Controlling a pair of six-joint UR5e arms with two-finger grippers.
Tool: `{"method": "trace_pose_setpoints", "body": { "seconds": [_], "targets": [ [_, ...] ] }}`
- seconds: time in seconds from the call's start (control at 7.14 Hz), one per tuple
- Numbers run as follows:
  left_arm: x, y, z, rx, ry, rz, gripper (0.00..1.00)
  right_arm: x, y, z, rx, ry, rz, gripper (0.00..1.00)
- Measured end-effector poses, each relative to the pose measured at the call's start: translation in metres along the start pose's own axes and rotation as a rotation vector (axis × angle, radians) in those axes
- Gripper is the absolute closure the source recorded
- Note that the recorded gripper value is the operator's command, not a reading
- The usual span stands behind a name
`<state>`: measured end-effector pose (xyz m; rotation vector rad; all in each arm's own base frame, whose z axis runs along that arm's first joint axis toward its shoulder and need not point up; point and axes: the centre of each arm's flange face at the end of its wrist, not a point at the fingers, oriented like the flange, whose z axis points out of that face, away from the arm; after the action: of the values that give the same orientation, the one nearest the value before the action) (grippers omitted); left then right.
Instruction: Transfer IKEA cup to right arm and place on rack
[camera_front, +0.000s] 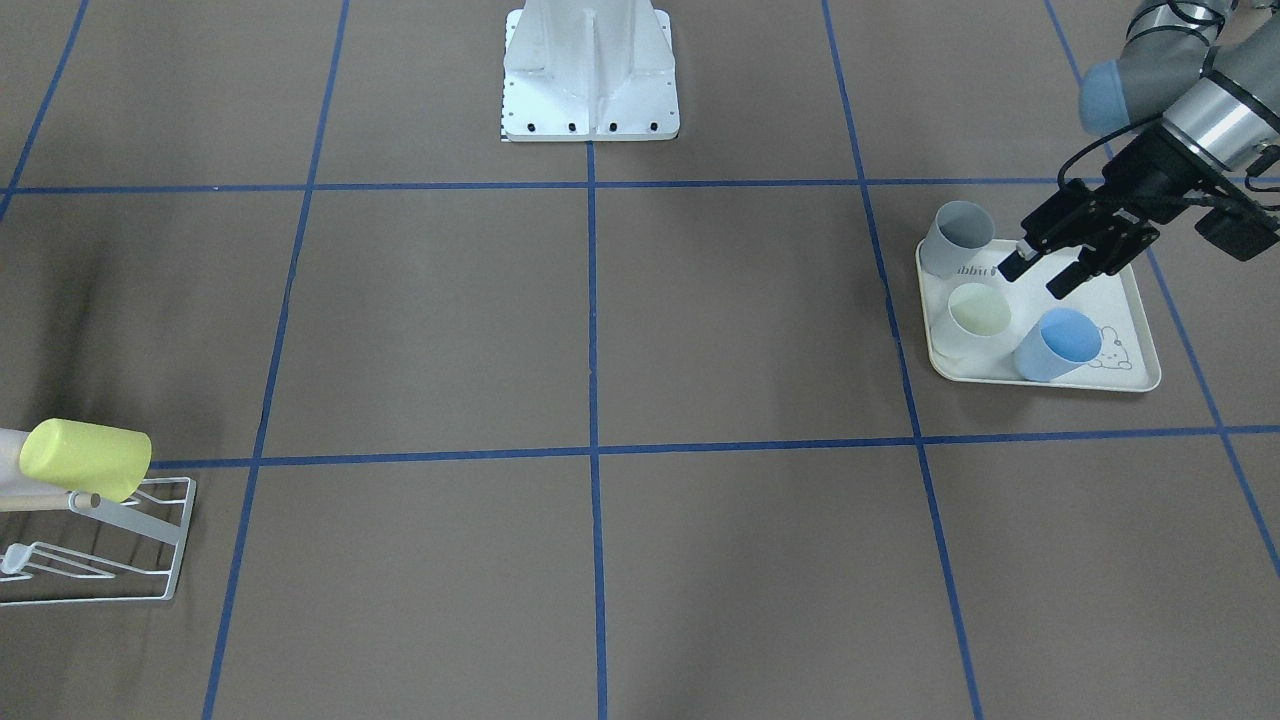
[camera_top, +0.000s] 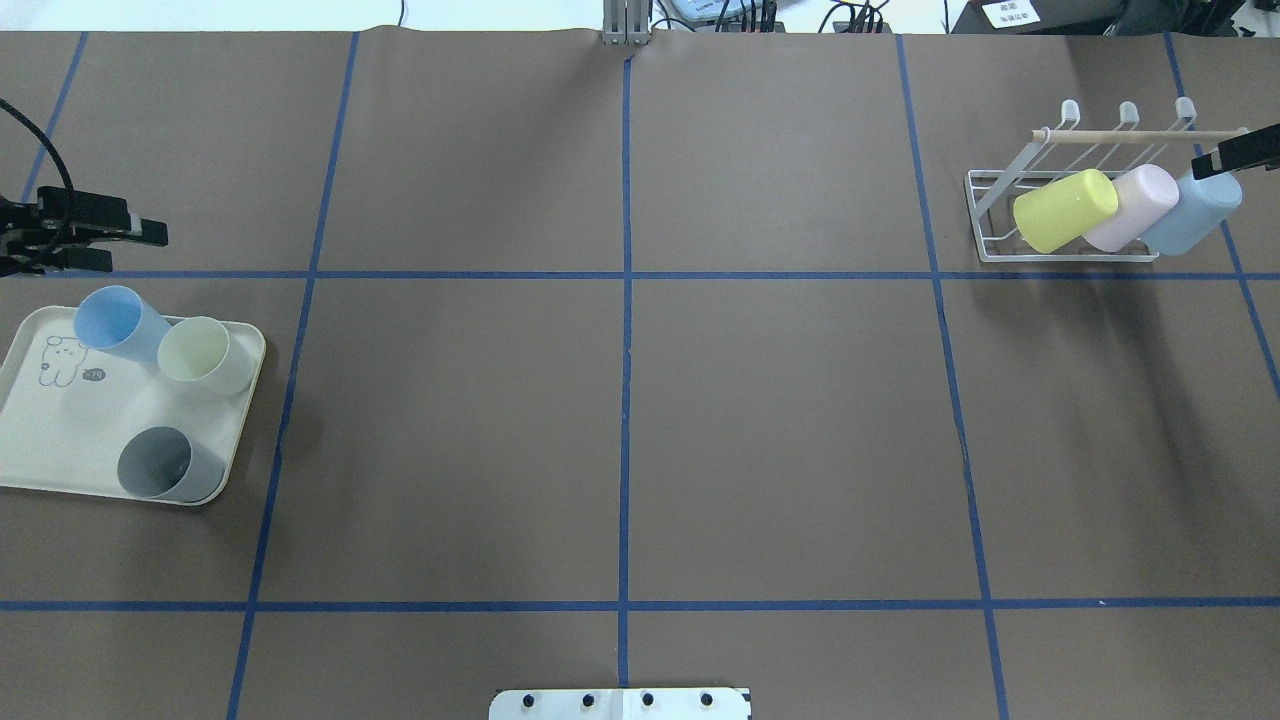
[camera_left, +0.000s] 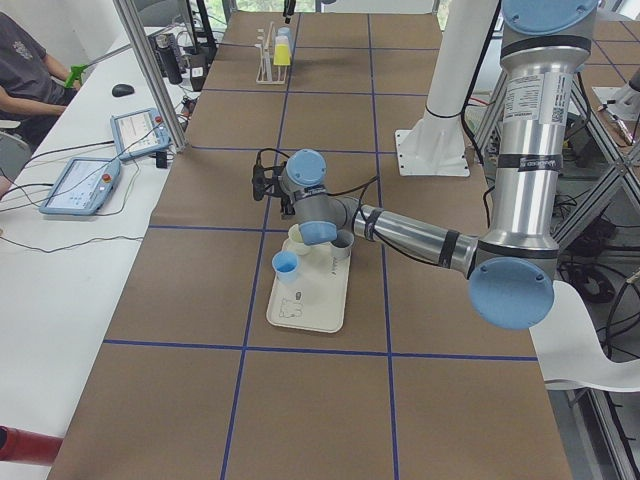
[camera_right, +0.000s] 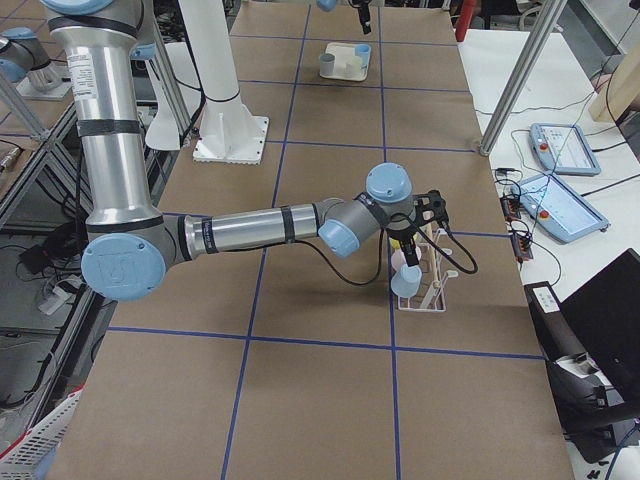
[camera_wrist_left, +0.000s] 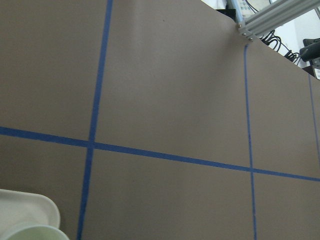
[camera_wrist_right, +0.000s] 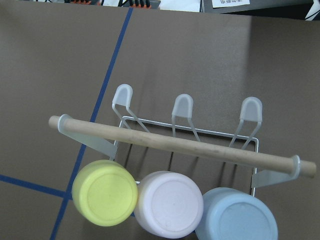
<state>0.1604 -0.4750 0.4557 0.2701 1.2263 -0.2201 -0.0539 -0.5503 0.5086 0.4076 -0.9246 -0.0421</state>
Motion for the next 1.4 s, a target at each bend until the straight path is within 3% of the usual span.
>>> {"method": "trace_pose_setpoints", "body": {
  "seconds": [0.42,0.98,1.4],
  "targets": [
    [-0.064,-0.002,0.009,0.013,-0.171,0.098,0.12,-0.005,0.004,-0.005,0.003,-0.012,0.001,0.02],
    [-0.111,-0.004,0.030,-0.013,-0.252,0.074,0.20,-0.010,0.006,-0.011,0.008,-0.019,-0.007,0.02],
    [-0.124,-0.003,0.042,-0.033,-0.273,0.058,0.26,-0.010,0.008,-0.011,0.007,-0.021,-0.007,0.02]
  ]
}}
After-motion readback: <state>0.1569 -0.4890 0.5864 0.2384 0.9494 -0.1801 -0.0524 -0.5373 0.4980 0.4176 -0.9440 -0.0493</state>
